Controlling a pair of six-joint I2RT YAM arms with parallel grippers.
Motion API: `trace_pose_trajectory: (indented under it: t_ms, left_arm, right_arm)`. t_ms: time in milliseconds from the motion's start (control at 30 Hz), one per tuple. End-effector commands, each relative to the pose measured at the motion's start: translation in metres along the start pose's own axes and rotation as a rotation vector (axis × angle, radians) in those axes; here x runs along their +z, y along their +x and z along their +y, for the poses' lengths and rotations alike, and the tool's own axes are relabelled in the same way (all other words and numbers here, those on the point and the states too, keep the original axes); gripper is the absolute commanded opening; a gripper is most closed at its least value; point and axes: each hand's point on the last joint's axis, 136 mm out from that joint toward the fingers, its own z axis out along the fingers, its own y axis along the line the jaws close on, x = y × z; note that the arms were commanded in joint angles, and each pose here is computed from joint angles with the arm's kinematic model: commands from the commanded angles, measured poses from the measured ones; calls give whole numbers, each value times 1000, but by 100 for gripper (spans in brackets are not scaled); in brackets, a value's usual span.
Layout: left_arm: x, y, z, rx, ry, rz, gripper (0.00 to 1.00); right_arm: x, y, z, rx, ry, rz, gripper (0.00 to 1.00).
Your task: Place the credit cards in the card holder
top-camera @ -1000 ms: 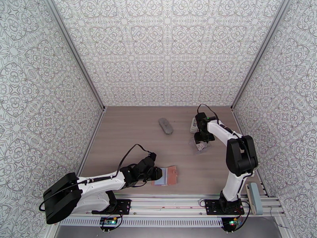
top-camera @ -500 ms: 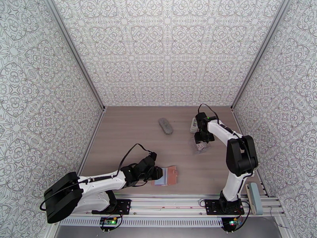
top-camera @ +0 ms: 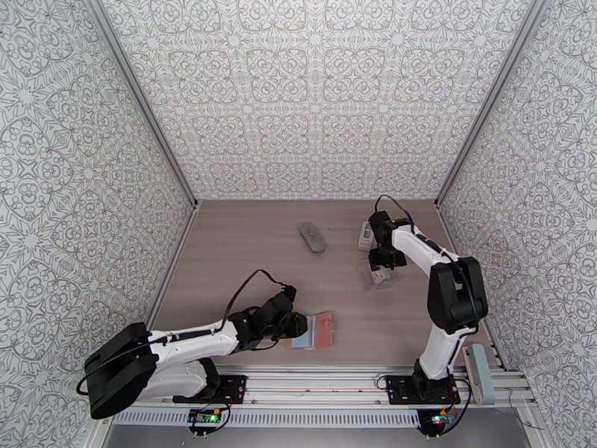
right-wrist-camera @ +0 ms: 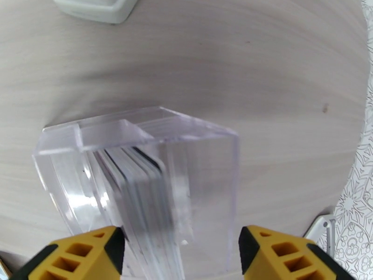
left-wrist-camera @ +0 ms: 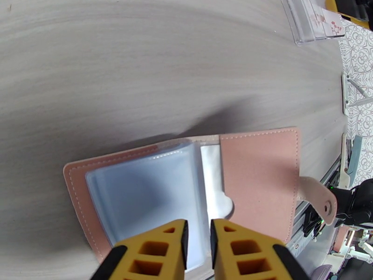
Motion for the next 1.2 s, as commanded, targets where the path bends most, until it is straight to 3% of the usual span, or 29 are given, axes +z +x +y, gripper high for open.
trace_pose_trajectory:
  t_ms: [0,367,600,1167]
  left_arm:
    - [0,-2,-12,30,33,2,24]
    - [0,-1,-11,27,33,0,24]
    - [1,-1,-10,24,34,-1,24]
    - [1,0,-10,24,35,-3,24]
  right_arm:
    - [-22,-10,-14,35,36,-53,68]
    - [-26,-9,-15,35,37,-57,62]
    - [-29,-10,3,32,-75,-73,63]
    - [0,-2,11,6,-65,19,57]
